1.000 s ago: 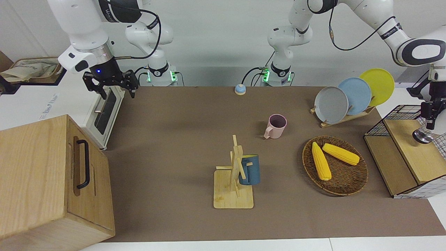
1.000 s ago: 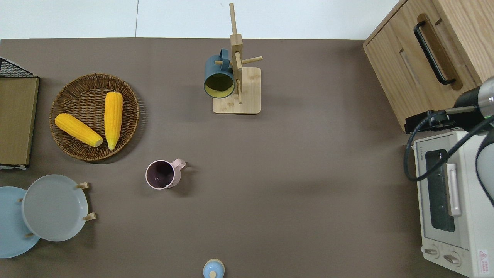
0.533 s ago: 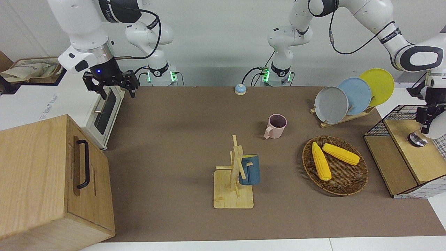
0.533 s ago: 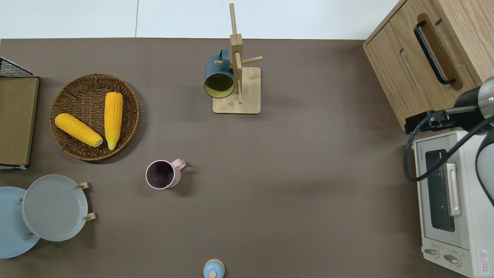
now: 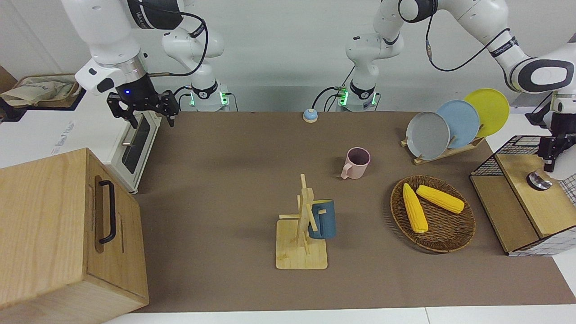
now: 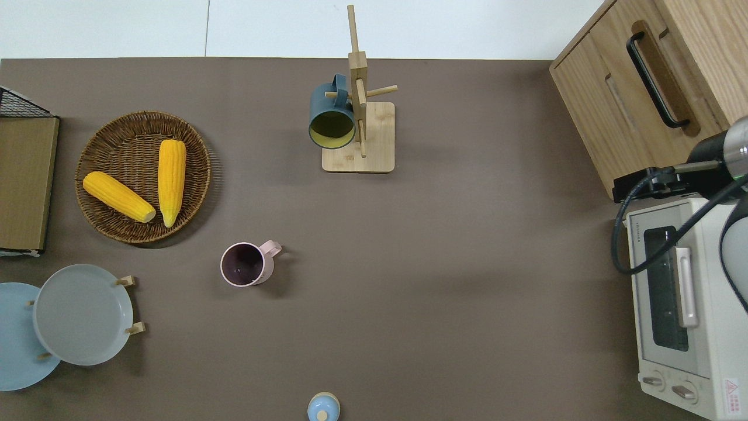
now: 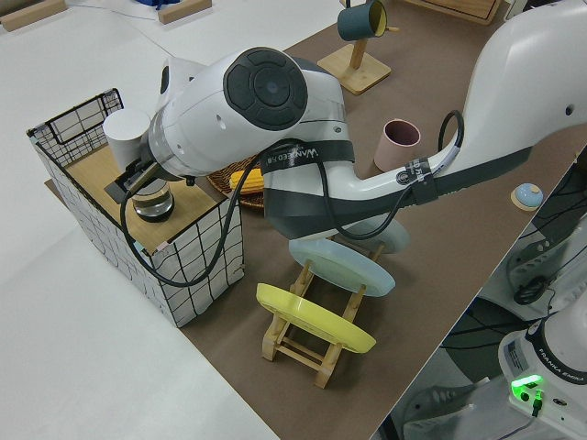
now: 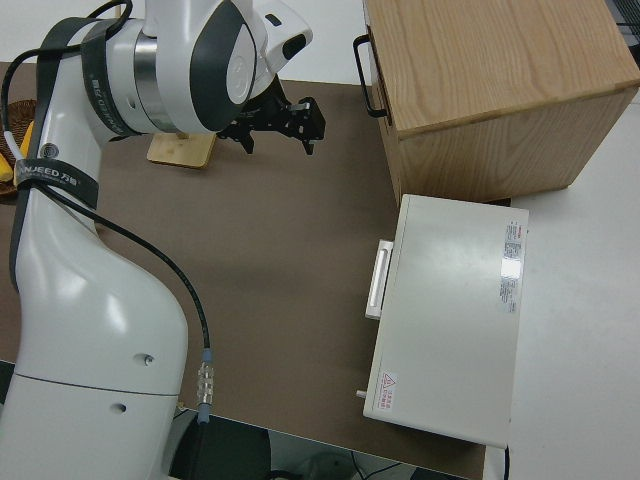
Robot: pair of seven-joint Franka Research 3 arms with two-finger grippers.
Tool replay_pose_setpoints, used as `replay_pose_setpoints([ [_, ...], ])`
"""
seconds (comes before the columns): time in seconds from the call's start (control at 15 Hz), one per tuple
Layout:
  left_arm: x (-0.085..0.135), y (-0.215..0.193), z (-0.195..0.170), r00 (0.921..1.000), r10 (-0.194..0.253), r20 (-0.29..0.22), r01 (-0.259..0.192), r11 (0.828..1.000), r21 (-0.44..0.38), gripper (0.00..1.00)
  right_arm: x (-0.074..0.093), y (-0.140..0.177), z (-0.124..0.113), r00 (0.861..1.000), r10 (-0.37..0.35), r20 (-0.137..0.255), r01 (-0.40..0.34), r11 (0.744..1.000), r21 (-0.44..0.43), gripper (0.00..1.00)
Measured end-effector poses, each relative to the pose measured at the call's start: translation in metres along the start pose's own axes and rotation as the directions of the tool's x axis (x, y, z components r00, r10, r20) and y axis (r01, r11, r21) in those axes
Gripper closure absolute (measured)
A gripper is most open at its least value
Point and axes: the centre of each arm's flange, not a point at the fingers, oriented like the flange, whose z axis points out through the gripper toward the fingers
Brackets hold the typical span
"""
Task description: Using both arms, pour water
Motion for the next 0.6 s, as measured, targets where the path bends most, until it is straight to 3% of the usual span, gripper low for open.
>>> replay_pose_setpoints([
  [0.07, 0.001, 0.0, -0.001, 1.0, 0.0, -0.002, 0.0, 1.0, 0.001, 0.0, 0.0, 0.0, 0.0, 1.0, 0.0, 0.0, 0.0, 1.0, 0.0, 0.01],
  [0.33, 0.009, -0.002, -0.008, 1.0, 0.005, 0.0, -0.005, 1.0, 0.011, 0.0, 0.0, 0.0, 0.0, 1.0, 0.0, 0.0, 0.0, 1.0, 0.0, 0.01],
  [0.47, 0.013, 0.001, -0.012, 0.9963, 0.031, 0.08, -0.032, 0.999, 0.019, 0.0, 0.0, 0.0, 0.0, 1.0, 0.0, 0.0, 0.0, 1.0, 0.0, 0.01],
  [0.6, 0.022, 0.005, -0.025, 0.9829, 0.041, 0.18, -0.044, 0.999, 0.011, 0.0, 0.0, 0.0, 0.0, 1.0, 0.0, 0.0, 0.0, 1.0, 0.0, 0.01],
])
